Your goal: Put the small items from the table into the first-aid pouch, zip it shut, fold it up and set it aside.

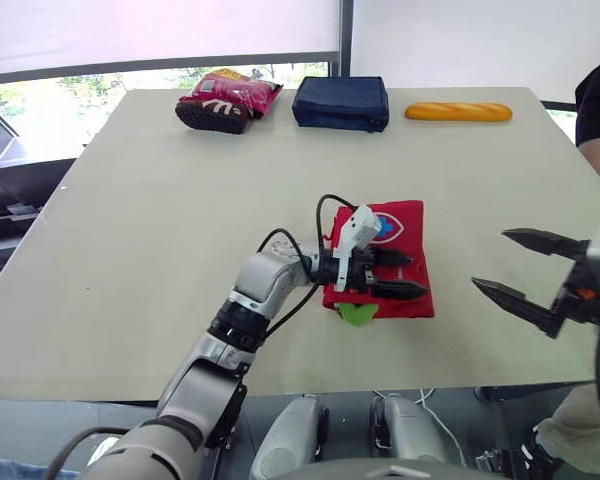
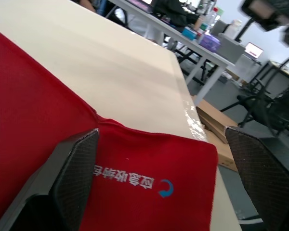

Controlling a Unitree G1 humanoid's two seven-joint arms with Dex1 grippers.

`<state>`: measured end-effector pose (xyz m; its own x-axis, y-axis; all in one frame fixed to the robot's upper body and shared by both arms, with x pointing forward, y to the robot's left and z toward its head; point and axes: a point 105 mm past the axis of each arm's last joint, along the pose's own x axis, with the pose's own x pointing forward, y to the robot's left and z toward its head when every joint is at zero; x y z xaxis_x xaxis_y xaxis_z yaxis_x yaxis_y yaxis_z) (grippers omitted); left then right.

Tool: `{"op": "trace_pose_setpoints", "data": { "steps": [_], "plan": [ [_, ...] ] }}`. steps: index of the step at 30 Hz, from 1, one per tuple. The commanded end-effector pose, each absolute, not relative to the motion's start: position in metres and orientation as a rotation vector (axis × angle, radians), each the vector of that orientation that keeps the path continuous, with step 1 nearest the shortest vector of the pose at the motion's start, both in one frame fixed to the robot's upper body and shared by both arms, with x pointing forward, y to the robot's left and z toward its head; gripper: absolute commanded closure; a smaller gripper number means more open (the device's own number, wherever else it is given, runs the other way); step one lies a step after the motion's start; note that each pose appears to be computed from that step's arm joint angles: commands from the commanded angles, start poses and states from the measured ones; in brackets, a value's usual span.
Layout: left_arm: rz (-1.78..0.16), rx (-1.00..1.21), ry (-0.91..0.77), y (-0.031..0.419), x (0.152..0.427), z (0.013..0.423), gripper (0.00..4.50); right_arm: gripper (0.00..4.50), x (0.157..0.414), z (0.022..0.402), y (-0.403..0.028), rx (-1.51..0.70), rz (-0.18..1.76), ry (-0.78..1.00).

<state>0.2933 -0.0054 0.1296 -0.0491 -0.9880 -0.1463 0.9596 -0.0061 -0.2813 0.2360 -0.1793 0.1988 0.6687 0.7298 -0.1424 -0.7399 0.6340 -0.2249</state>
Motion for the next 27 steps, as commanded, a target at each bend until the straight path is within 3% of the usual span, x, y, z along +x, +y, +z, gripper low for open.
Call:
{"op": "trace_pose_setpoints", "data": {
  "steps": [1, 2, 4, 5, 8, 12, 17, 20, 27],
  "plan": [
    [-1.657, -0.119, 0.274, 0.002, 0.285, 0.145, 0.0, 1.57, 0.255, 0.197, -0.166, -0.291, 0.864, -0.026],
    [-1.677, -0.121, 0.261, 0.005, 0.283, 0.148, 0.0, 1.74, 0.263, 0.195, -0.16, -0.287, 0.879, -0.04],
    [-1.717, -0.122, 0.233, 0.011, 0.277, 0.155, 0.0, 2.56, 0.276, 0.188, -0.147, -0.284, 0.913, -0.055],
    [-1.737, -0.123, 0.216, 0.014, 0.274, 0.159, 0.0, 3.18, 0.284, 0.183, -0.142, -0.282, 0.921, -0.057],
    [-1.768, -0.121, 0.185, 0.022, 0.268, 0.168, 0.0, 4.45, 0.304, 0.169, -0.133, -0.28, 0.929, -0.056],
    [-1.768, -0.085, 0.159, 0.032, 0.263, 0.175, 0.0, 4.45, 0.325, 0.136, -0.131, -0.247, 0.902, 0.006],
    [-1.734, -0.063, 0.143, 0.048, 0.261, 0.18, 0.0, 4.45, 0.324, 0.088, -0.135, -0.352, 0.924, 0.149],
    [-1.693, -0.039, 0.116, 0.059, 0.263, 0.184, 0.0, 4.45, 0.326, 0.091, -0.134, -0.351, 0.909, 0.132],
    [-1.566, 0.035, 0.077, 0.094, 0.269, 0.196, 0.0, 4.45, 0.318, 0.145, -0.136, -0.249, 0.896, -0.065]
  ]
}}
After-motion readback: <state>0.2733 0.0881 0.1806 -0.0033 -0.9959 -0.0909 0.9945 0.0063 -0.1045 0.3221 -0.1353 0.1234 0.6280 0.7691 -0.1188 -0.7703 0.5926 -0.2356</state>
